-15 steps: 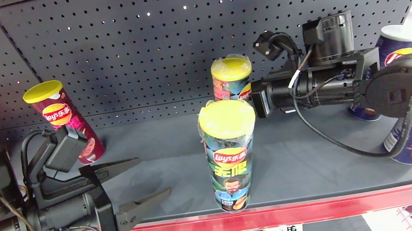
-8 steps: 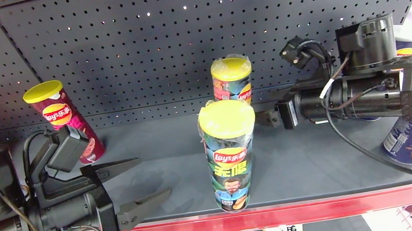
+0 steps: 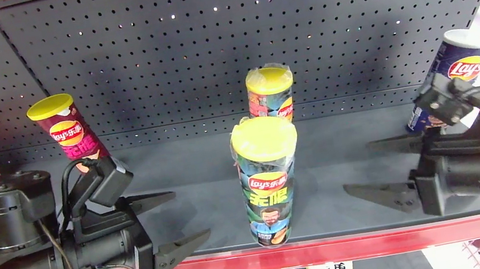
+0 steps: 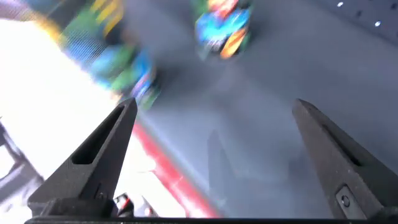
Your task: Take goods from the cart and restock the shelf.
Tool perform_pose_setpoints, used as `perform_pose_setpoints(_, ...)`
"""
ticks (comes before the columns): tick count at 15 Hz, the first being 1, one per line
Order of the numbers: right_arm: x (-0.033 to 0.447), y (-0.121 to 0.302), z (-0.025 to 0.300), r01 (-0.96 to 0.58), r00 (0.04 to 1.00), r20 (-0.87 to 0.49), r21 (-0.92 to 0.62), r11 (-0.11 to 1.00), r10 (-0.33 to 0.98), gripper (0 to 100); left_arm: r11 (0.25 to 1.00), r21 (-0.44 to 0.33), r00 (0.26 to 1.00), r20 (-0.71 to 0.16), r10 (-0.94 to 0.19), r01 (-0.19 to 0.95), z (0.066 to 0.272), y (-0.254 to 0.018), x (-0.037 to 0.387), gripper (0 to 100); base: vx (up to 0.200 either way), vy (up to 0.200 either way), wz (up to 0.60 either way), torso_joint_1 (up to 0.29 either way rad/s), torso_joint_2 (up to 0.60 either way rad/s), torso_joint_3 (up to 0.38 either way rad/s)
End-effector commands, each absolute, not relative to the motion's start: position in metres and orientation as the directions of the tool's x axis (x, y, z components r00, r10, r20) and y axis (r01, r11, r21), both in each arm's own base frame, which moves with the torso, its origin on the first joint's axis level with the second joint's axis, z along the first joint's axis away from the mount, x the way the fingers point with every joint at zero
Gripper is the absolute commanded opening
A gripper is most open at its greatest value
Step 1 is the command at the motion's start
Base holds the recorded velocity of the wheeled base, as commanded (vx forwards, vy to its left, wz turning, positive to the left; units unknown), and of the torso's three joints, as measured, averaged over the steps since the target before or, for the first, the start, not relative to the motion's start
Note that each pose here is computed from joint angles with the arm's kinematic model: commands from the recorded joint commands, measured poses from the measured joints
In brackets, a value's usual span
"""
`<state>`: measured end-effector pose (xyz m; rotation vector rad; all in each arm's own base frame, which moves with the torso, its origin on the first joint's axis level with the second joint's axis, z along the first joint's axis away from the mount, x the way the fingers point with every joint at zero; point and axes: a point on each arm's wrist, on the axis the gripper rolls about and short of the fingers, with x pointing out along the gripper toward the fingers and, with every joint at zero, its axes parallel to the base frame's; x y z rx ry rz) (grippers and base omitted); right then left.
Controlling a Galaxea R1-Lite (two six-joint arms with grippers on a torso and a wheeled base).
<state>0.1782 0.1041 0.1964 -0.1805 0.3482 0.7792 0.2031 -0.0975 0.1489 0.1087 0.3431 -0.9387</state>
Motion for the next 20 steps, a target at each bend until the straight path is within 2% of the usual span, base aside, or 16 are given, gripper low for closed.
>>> perform_pose_setpoints(1, 0.128, 0.079, 0.200, -0.736, 0.660, -0.281, -0.058, 0.675, 0.696, 100, 0.586, -0.059, 0.525, -0.376, -0.763, 0.808, 0.137, -0.102, 0.210, 100, 0.000, 0.000, 0.00, 0.000, 0.00, 0.000)
perform_pose_setpoints(3, 0.114, 0.068, 0.203, -0.716, 0.687, -0.242, -0.064, 0.695, 0.685, 100, 0.592, -0.048, 0.529, -0.395, -0.751, 0.805, 0.132, -0.104, 0.214, 100, 0.000, 0.000, 0.00, 0.000, 0.00, 0.000)
perform_pose_setpoints(8, 0.106, 0.048, 0.209, -0.616, 0.780, -0.183, -0.059, 0.786, 0.598, 100, 0.543, -0.062, 0.470, -0.424, -0.774, 0.838, 0.124, -0.124, 0.218, 100, 0.000, 0.000, 0.00, 0.000, 0.00, 0.000)
perform_pose_setpoints(20, 0.102, 0.046, 0.210, -0.611, 0.785, -0.167, -0.048, 0.790, 0.597, 100, 0.541, -0.060, 0.465, -0.438, -0.769, 0.839, 0.115, -0.145, 0.248, 100, 0.000, 0.000, 0.00, 0.000, 0.00, 0.000)
